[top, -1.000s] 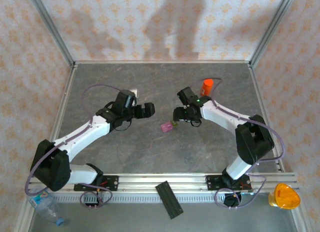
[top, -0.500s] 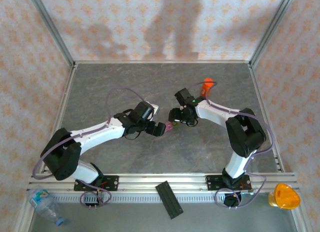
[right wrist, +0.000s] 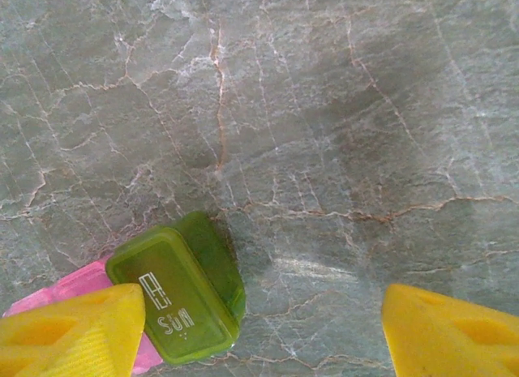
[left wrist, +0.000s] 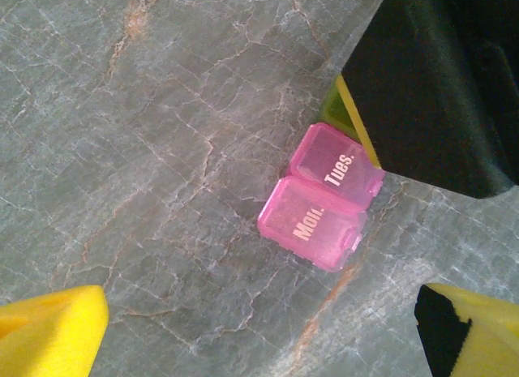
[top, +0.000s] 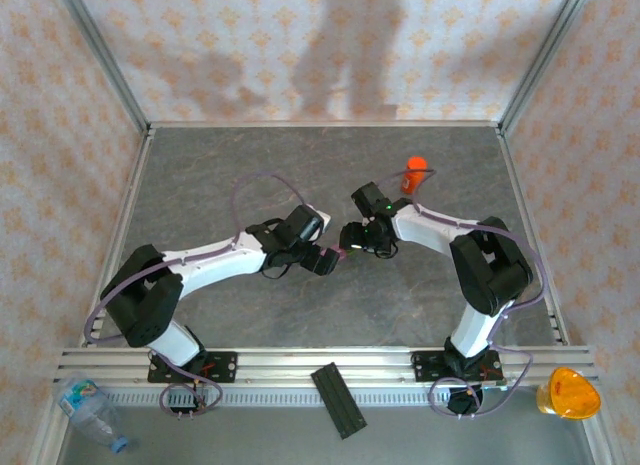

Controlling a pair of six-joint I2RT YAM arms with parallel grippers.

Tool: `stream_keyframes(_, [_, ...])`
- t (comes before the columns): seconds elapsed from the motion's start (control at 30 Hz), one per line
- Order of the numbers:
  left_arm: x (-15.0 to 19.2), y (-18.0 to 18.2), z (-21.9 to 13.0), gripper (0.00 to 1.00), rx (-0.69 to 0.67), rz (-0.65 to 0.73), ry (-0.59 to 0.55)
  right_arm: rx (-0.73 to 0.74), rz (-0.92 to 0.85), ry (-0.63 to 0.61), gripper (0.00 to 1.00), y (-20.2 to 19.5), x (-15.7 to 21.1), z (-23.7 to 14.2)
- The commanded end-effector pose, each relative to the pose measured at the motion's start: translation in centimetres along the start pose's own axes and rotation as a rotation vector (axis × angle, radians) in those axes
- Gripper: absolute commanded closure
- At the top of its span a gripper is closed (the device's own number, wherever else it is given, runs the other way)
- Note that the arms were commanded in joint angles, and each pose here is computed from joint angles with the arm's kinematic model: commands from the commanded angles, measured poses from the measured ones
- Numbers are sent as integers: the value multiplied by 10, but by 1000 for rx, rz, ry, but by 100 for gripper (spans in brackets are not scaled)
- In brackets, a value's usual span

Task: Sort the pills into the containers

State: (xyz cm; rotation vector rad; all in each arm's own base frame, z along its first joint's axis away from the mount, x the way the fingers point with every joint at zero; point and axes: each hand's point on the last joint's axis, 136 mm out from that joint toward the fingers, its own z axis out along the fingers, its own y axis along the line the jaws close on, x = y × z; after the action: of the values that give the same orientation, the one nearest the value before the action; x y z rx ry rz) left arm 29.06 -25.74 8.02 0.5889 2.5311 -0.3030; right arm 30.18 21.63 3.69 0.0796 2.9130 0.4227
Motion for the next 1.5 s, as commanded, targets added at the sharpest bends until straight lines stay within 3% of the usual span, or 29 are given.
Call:
stream_keyframes(0.0, [-2, 1, 1, 2, -35, 44, 8, 10, 7, 1, 24, -5, 3, 0])
stream_keyframes(0.57, [3, 2, 28, 3, -146, 159, 70, 12, 18, 19, 24, -6, 6, 7])
stream_keyframes(0.97, [-7, 18, 35, 3, -250, 171, 72, 13, 22, 29, 25, -8, 8, 12])
stream_keyframes(1.47, [-20, 45, 27, 2, -280, 106, 59, 23, 24, 36, 25, -11, 11, 14])
